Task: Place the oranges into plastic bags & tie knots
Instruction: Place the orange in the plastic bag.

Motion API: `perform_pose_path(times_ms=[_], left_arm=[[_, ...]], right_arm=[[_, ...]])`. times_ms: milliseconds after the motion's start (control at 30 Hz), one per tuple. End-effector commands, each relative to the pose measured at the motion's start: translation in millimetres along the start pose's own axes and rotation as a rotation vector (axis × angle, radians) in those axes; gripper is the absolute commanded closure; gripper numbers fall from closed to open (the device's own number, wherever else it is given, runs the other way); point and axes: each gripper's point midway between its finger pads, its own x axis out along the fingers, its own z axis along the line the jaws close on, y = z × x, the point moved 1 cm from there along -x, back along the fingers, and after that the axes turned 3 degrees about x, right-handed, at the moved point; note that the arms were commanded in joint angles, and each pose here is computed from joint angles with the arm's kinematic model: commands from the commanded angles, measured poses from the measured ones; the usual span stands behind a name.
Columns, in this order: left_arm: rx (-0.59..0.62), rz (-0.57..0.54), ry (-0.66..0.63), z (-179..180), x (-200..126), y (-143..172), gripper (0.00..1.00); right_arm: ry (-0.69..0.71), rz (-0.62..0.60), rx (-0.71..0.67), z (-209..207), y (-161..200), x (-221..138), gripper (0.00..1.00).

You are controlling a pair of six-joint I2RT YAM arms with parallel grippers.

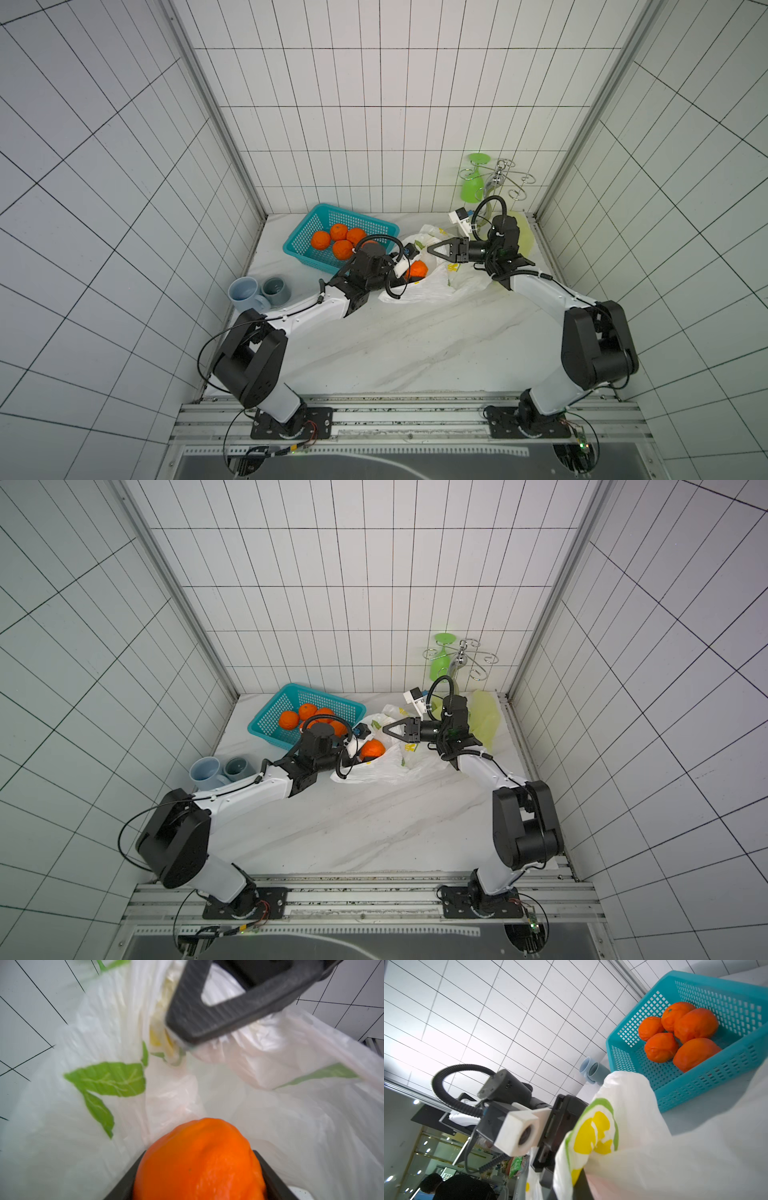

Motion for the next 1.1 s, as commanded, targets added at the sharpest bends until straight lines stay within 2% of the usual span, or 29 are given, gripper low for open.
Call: perform_pose_path(times_ms=[0, 167, 333, 400, 500, 733, 833, 933, 1067], left_arm=[[0.103, -0.142, -0.024, -0.7, -5.2, -38.4, 0.44], [0.051, -0.136, -0.012, -8.2, 12.3, -41.3, 0.42], [-0.061, -0.089, -0.129, 9.5, 34.5, -41.0, 0.38], [-0.088, -0.035, -0.130, 12.5, 38.7, -36.0, 0.33], [-0.067, -0.044, -0.092, 7.1, 34.5, -38.3, 0.23], [-0.060, -0.090, -0.037, 8.1, 12.7, -45.5, 0.11], [-0.044, -0.077, 0.021, 1.9, 5.1, -48.0, 0.10], [0.003, -0.074, 0.140, -14.1, -14.6, -57.5, 0.13], [-0.043, -0.167, 0.351, -27.8, -61.3, -92.8, 0.16]], right_arm=[[-0.063, -0.007, 0.074, 6.3, 1.1, 3.1, 1.00], [-0.075, -0.022, 0.095, 7.7, 1.5, 6.1, 1.00], [-0.077, -0.027, 0.112, 7.6, 7.2, 8.8, 1.00], [-0.068, -0.036, 0.120, 5.3, 7.6, 6.0, 1.00], [-0.045, -0.070, 0.136, -1.6, 3.8, -2.1, 1.00], [-0.022, -0.094, 0.159, -11.7, 2.9, -8.2, 1.00], [-0.013, -0.092, 0.164, -16.0, 3.7, -9.0, 1.00], [0.019, -0.094, 0.156, -23.9, 3.3, -14.3, 1.00], [0.221, -0.090, 0.086, -55.1, 3.7, -23.1, 1.00]])
